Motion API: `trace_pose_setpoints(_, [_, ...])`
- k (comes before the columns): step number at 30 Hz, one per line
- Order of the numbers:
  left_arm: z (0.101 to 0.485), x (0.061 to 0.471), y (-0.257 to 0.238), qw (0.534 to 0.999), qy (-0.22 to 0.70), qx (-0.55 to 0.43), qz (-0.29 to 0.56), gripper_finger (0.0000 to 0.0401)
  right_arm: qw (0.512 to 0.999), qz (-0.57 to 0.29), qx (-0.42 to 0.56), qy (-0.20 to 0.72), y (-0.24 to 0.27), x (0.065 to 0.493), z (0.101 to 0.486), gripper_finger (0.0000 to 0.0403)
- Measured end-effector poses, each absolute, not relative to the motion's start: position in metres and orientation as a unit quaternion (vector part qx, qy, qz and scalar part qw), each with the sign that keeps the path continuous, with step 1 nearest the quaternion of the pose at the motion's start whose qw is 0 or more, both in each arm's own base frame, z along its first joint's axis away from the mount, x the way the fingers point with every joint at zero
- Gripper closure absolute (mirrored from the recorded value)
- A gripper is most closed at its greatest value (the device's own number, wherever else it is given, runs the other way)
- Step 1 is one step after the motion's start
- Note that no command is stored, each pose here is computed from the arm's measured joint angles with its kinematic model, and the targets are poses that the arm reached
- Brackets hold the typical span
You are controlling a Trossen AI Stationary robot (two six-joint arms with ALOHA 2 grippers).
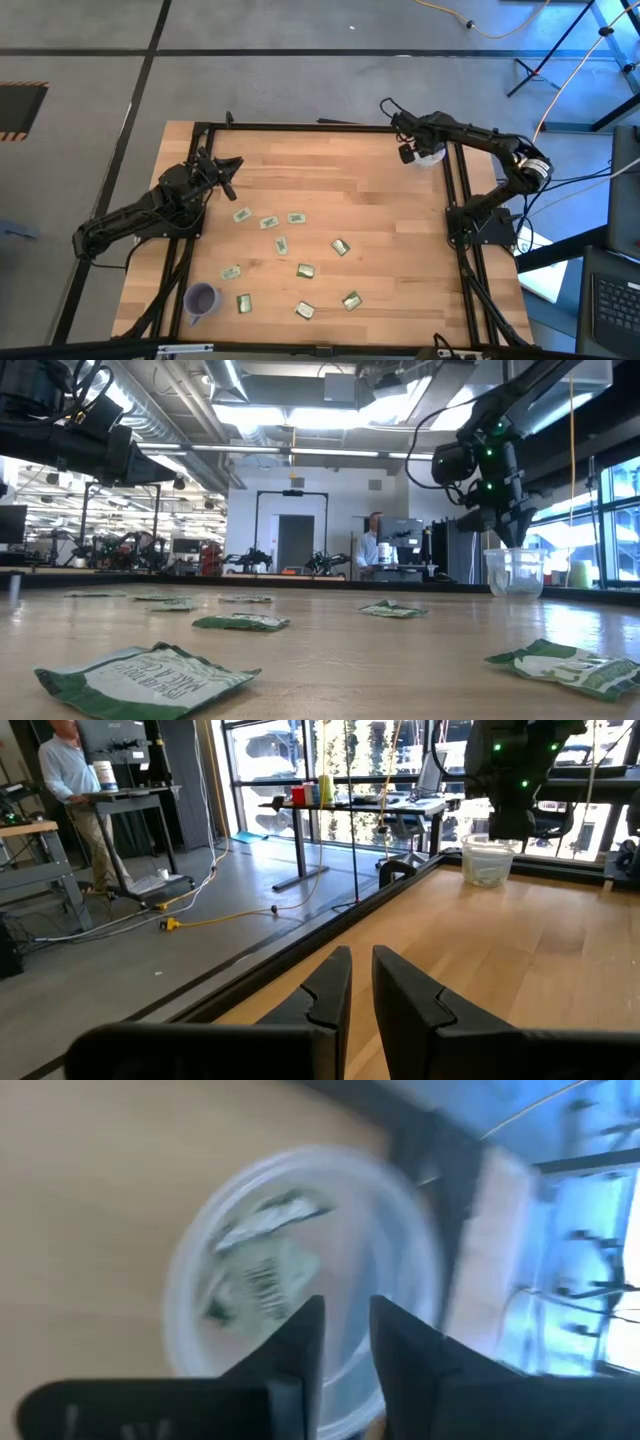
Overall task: Pick and place Stevia / Truvia into bins
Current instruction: Put the light green stevia packet into the transparent container
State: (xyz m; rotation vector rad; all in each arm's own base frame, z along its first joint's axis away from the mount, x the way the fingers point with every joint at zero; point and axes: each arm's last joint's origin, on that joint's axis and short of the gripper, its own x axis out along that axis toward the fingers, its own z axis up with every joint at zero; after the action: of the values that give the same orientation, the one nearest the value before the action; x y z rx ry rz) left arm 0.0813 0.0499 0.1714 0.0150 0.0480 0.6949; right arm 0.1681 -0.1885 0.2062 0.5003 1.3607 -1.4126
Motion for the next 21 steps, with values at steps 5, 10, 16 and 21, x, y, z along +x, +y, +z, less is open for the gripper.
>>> trace_pose_setpoints(5, [0.171, 0.081, 0.050, 0.940, 0.024, 0.007, 0.340, 0.0361, 0.555, -0.612, 0.196, 0.529, -0.183, 0.171, 0.232, 0.0295])
trace_pose_setpoints(10, [0.171, 0.081, 0.050, 0.940, 0.023, 0.007, 0.340, 0.0361, 0.629, -0.589, 0.174, 0.477, -0.151, 0.178, 0.265, 0.0293])
trace_pose_setpoints(16, [0.171, 0.081, 0.050, 0.940, 0.023, 0.007, 0.340, 0.0361, 0.741, -0.514, 0.146, 0.407, -0.092, 0.184, 0.298, 0.0293])
trace_pose_setpoints(21, [0.171, 0.083, 0.048, 0.954, 0.023, 0.003, 0.298, 0.0352, 0.833, -0.416, 0.124, 0.343, -0.046, 0.191, 0.309, 0.0293])
